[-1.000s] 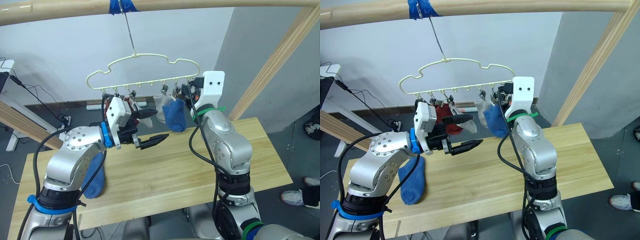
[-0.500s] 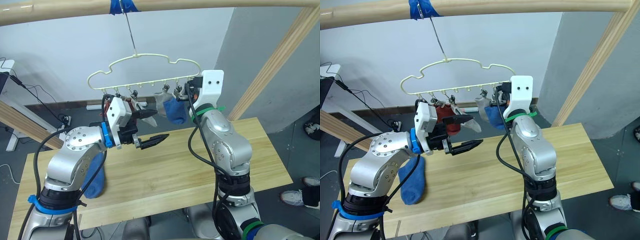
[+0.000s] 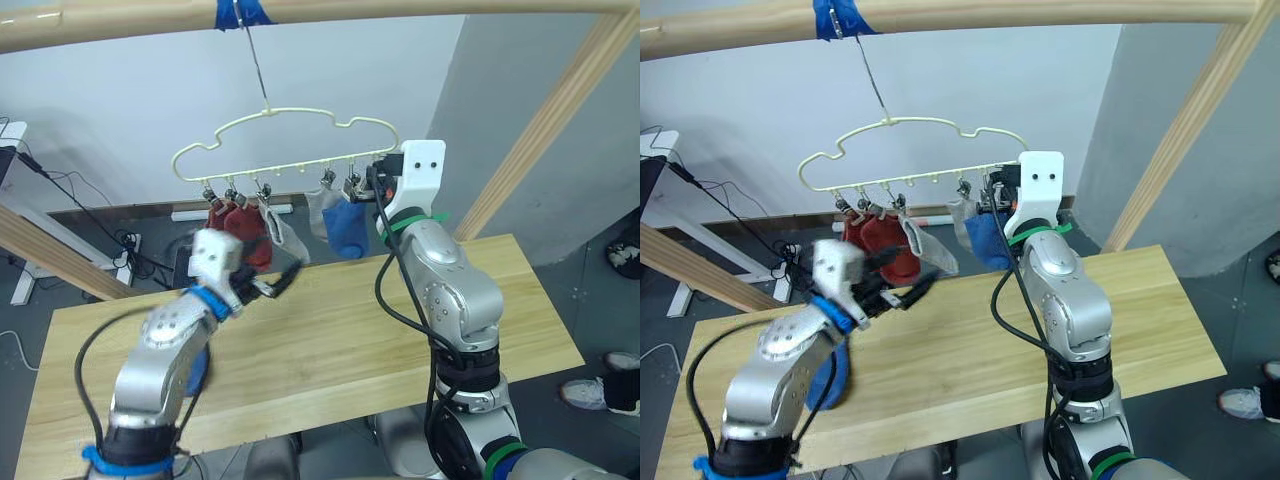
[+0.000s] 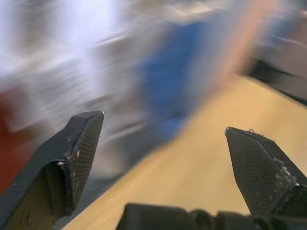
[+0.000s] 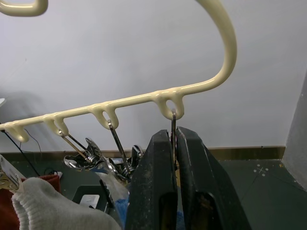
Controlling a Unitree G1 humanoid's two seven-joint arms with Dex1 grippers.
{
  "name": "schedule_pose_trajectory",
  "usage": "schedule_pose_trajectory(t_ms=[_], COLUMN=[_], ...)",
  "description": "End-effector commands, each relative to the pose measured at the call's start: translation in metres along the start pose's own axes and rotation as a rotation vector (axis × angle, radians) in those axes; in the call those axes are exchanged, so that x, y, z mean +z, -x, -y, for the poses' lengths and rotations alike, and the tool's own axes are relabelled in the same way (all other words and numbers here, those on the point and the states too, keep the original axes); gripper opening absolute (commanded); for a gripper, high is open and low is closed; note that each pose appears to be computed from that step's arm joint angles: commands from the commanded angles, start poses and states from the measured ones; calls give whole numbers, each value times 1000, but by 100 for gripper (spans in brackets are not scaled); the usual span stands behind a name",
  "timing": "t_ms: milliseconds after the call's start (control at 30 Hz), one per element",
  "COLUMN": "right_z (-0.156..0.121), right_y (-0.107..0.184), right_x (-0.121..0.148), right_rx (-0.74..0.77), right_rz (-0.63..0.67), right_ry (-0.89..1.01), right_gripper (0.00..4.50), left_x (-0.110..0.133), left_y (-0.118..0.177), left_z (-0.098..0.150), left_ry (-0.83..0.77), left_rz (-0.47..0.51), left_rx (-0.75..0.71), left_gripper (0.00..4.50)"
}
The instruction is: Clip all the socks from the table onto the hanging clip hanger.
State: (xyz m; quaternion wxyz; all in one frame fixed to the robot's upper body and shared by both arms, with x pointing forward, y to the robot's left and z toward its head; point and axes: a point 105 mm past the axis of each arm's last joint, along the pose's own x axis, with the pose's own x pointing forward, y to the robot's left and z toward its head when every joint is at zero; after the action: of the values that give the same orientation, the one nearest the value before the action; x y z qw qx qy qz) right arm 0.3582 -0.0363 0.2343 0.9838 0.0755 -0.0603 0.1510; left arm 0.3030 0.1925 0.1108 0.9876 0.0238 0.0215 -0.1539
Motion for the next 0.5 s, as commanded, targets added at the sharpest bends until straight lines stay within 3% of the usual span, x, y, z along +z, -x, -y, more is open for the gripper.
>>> schedule_pose_trajectory(t_ms=[33,133,233,367,500], right_z=[-17,-18,-19,-18,-19], right_y=[2,2,3,3,4], right_x=[19,19,18,19,18], right_rx=[52,56,64,65,71], right_rz=[72,69,64,62,58], right_ry=[-37,-35,-31,-27,-24], right_gripper=[2,2,2,2,2], left_x=[-20,-44,-74,-91,-100], left_y=[25,43,53,61,54], left_z=[-48,-72,-82,-104,-107], left_ry=[33,68,132,214,261], left_rz=[-44,-122,-236,-272,-295], left_rx=[327,474,476,586,572], left_gripper=[450,450,450,450,450])
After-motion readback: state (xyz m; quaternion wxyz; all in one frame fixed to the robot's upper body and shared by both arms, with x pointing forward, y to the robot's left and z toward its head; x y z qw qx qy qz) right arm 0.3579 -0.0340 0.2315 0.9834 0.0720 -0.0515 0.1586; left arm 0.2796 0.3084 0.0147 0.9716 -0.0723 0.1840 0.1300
